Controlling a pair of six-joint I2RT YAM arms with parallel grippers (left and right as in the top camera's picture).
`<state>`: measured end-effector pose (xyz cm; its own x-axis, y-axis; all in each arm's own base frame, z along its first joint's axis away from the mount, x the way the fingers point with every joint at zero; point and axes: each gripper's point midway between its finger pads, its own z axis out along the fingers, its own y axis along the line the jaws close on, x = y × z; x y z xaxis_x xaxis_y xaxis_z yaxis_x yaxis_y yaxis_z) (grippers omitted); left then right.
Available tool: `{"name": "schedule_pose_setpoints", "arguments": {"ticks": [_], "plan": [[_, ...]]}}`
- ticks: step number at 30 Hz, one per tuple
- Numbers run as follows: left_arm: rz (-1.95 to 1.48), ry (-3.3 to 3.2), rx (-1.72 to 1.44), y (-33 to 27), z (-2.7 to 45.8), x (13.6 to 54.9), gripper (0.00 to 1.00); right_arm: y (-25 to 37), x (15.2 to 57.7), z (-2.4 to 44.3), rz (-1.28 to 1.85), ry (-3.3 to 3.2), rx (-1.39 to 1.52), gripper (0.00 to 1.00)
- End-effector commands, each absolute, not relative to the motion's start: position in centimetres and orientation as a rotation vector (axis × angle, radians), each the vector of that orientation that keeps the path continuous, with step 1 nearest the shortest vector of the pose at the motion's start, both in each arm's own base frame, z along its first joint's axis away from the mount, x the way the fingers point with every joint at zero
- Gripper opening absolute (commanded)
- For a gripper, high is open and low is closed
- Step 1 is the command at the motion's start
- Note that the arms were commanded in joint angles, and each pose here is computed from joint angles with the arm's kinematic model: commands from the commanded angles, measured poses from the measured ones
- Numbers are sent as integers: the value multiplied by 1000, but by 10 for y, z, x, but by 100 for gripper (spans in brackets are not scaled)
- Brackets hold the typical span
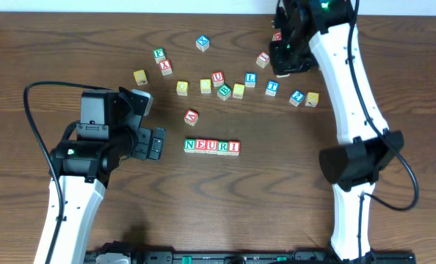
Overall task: Spell out NEURIPS
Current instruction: 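Carry the blue P block forward to the right of the I block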
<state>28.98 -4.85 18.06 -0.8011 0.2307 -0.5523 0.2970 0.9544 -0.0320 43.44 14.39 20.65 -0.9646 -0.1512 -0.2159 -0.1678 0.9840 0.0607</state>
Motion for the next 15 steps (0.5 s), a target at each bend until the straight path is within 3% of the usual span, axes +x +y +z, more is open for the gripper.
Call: {"name": "schedule_pose_setpoints", "arguments": {"ticks": [1, 6, 15], "plan": [[-137, 2509, 370, -46, 191, 295, 98, 152, 413, 268, 69, 2769, -231, 2], [-137, 2509, 370, -46, 191, 295, 98, 162, 390, 285, 13, 2734, -236, 2], [-137, 2509, 370, -46, 191, 295, 98, 193, 358, 231, -68, 2770, -268, 1]]}}
